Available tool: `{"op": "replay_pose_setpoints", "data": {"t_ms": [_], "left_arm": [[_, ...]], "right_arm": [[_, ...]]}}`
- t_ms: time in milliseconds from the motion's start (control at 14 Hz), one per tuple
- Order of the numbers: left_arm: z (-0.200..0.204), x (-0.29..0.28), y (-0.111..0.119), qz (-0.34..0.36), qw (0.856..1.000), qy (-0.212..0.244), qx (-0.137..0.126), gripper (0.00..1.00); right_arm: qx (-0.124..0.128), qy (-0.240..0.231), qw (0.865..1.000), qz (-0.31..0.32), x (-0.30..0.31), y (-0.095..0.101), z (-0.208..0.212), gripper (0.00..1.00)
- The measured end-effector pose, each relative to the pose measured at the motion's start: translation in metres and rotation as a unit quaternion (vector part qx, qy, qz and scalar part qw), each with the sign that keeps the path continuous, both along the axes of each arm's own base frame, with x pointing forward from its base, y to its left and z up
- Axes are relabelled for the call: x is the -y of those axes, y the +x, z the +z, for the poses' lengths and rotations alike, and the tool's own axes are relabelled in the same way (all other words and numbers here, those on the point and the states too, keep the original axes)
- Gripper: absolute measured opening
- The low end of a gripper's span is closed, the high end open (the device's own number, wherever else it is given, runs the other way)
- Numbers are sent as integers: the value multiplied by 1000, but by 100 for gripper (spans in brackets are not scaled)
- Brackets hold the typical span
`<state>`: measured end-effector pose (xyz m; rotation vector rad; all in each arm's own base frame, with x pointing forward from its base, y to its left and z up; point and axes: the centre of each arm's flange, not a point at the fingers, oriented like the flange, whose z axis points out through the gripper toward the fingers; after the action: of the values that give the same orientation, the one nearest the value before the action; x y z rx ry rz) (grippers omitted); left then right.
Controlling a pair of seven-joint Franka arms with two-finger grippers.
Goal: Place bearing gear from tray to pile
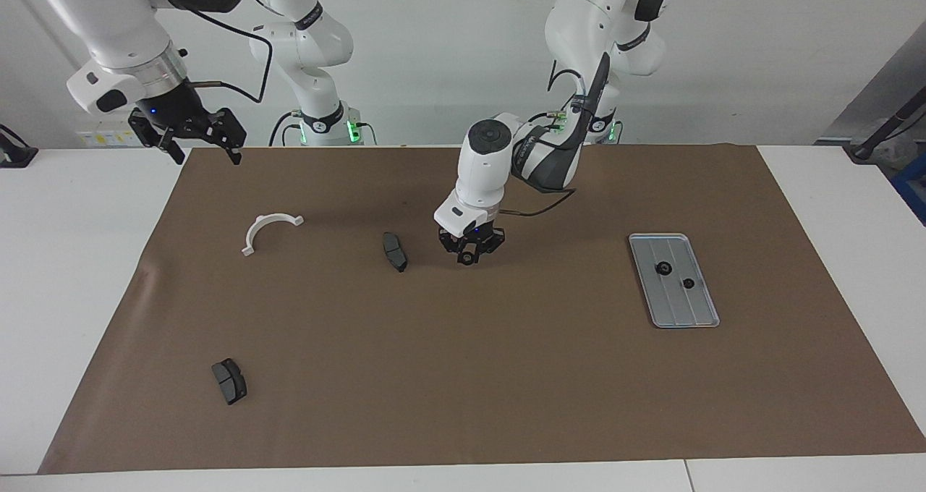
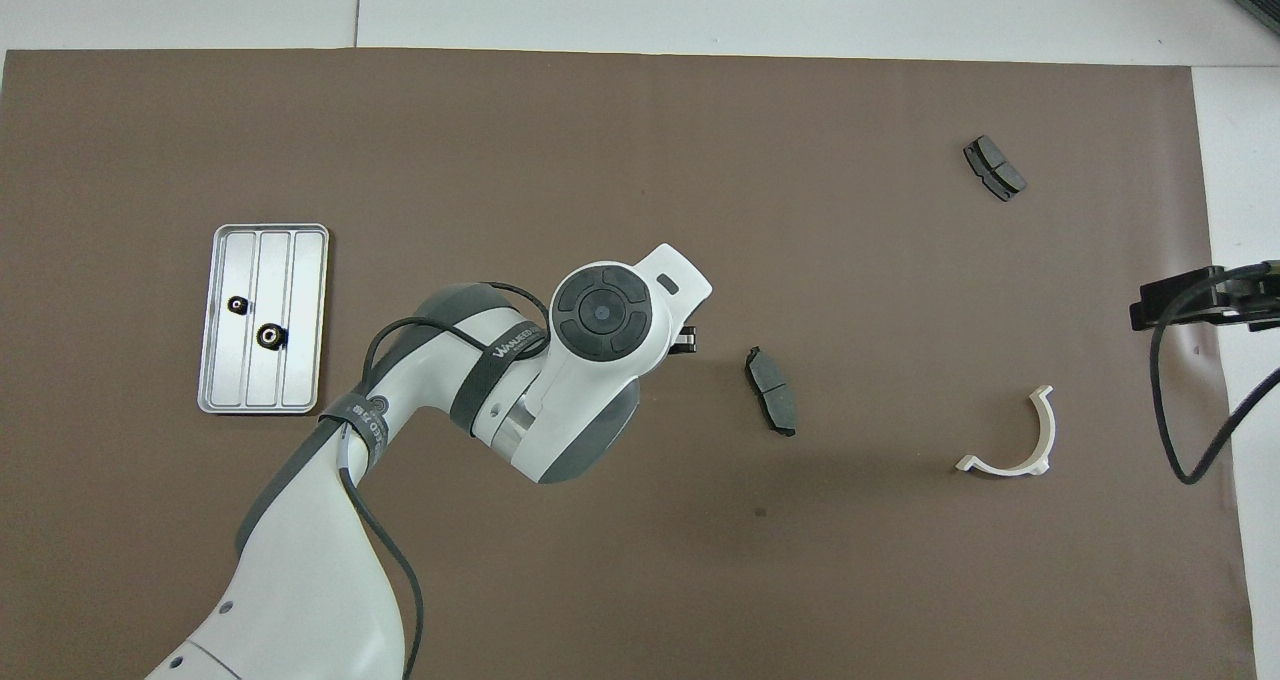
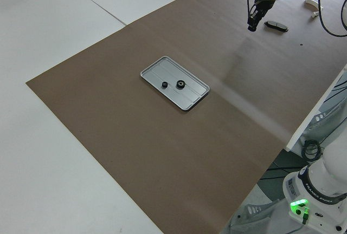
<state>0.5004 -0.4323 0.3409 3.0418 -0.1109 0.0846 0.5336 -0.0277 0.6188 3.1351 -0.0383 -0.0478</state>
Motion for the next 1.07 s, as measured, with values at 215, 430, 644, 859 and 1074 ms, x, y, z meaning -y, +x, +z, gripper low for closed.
{"op": "replay_pose_setpoints", "data": {"t_ms": [215, 430, 644, 859, 1074], "left_arm": [[0, 1, -1, -1, 1000, 0, 0, 35], [0, 1, -1, -1, 1000, 0, 0, 35], [0, 1, -1, -1, 1000, -1, 1, 44], [2, 2, 0, -1, 1000, -4, 4, 60], [8, -1, 6, 4, 1000, -4, 6, 67]], "right_arm": [[36, 0, 999, 30, -33, 13, -22, 100], [41, 0, 998, 44, -54, 20, -53, 100], [38, 0, 998, 49, -60, 28, -74, 100], [41, 1, 998, 47, -84, 38, -94, 100], [36, 14, 998, 43, -111, 46, -117, 100]]}}
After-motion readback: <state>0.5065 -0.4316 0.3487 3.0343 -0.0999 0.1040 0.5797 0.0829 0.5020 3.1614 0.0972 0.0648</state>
